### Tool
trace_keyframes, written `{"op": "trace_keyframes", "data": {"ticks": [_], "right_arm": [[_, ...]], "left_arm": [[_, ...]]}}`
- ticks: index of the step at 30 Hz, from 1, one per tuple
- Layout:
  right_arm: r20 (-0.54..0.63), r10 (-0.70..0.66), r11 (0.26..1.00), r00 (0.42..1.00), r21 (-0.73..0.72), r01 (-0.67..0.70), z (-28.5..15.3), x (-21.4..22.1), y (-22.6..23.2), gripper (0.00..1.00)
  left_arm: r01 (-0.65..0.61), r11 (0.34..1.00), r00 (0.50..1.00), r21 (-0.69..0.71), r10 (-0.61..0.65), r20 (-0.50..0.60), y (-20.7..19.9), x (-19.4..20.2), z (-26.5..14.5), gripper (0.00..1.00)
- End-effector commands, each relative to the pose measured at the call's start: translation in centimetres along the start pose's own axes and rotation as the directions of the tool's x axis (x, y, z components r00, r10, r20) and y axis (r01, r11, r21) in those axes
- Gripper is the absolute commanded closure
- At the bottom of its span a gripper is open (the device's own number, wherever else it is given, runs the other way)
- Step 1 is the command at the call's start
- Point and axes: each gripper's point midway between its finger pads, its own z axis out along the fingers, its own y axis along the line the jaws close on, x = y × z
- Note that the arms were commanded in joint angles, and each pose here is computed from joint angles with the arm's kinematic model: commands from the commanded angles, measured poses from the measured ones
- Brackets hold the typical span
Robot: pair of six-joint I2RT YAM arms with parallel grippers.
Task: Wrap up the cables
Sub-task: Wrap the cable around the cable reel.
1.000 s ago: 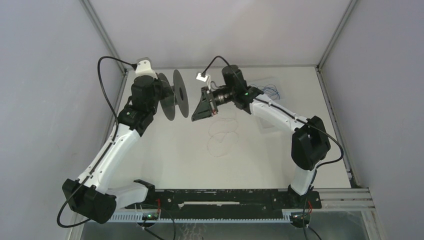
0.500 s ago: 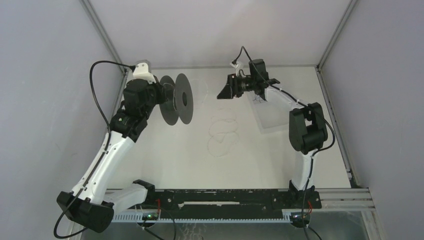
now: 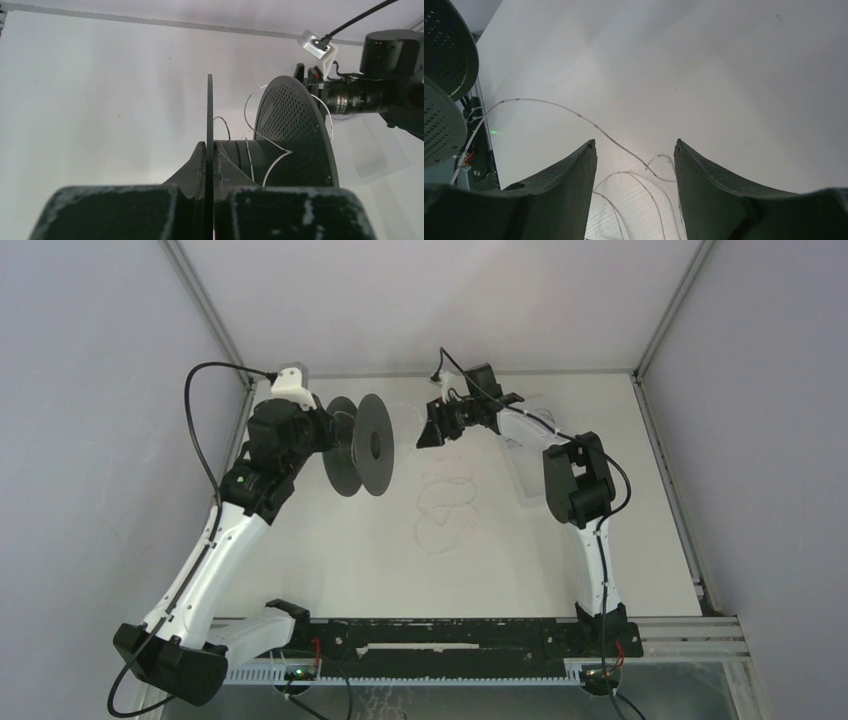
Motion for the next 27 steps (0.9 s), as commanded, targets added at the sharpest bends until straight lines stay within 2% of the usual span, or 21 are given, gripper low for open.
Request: {"op": "trace_keyframes", "data": {"ticks": [1, 10, 13, 14, 15, 17, 19, 22, 27], "right_arm": [[-0.015, -0.121, 0.992, 0.993, -0.022, 0.121, 1.1, -1.0, 1.0, 0.34], [-0.058, -0.190, 0.974, 0.980, -0.137, 0.181, 3.7, -0.4, 4.0, 0.35], [-0.063, -0.194, 0.969, 0.979, -0.169, 0.182, 4.1, 0.0, 4.8, 0.40], [-0.062, -0.193, 0.967, 0.979, -0.181, 0.179, 4.2, 0.0, 5.1, 0.45], [-0.073, -0.177, 0.966, 0.982, -0.205, 0.159, 3.8, 0.3, 6.0, 0.71], [-0.084, -0.155, 0.971, 0.984, -0.195, 0.137, 3.2, 1.0, 6.3, 0.88], [-0.086, -0.131, 0.977, 0.988, -0.181, 0.114, 2.6, 2.2, 6.6, 0.99], [-0.083, -0.086, 0.986, 0.993, -0.151, 0.072, 1.4, 4.1, 7.3, 1.00], [-0.122, -0.027, 0.987, 0.992, -0.159, 0.007, -0.1, 8.2, 9.6, 1.00]], "left_arm": [[0.033, 0.996, 0.983, 0.084, -0.048, 0.176, -2.0, -6.7, -2.3, 1.00], [0.037, 0.996, 0.983, 0.084, -0.051, 0.177, -2.0, -6.8, -2.3, 1.00], [0.038, 0.996, 0.982, 0.082, -0.052, 0.179, -2.0, -7.0, -2.3, 1.00], [0.038, 0.996, 0.982, 0.078, -0.052, 0.180, -1.9, -7.0, -2.3, 1.00], [0.050, 0.997, 0.979, 0.052, -0.059, 0.195, -1.4, -7.3, -2.1, 1.00], [0.069, 0.997, 0.974, 0.031, -0.074, 0.214, -0.7, -8.0, -2.2, 1.00], [0.095, 0.995, 0.968, 0.020, -0.097, 0.230, -0.3, -8.8, -2.2, 1.00], [0.135, 0.991, 0.958, 0.002, -0.131, 0.256, 0.4, -10.2, -2.4, 1.00], [0.154, 0.984, 0.942, -0.090, -0.119, 0.312, 2.2, -12.6, -2.2, 1.00]]}}
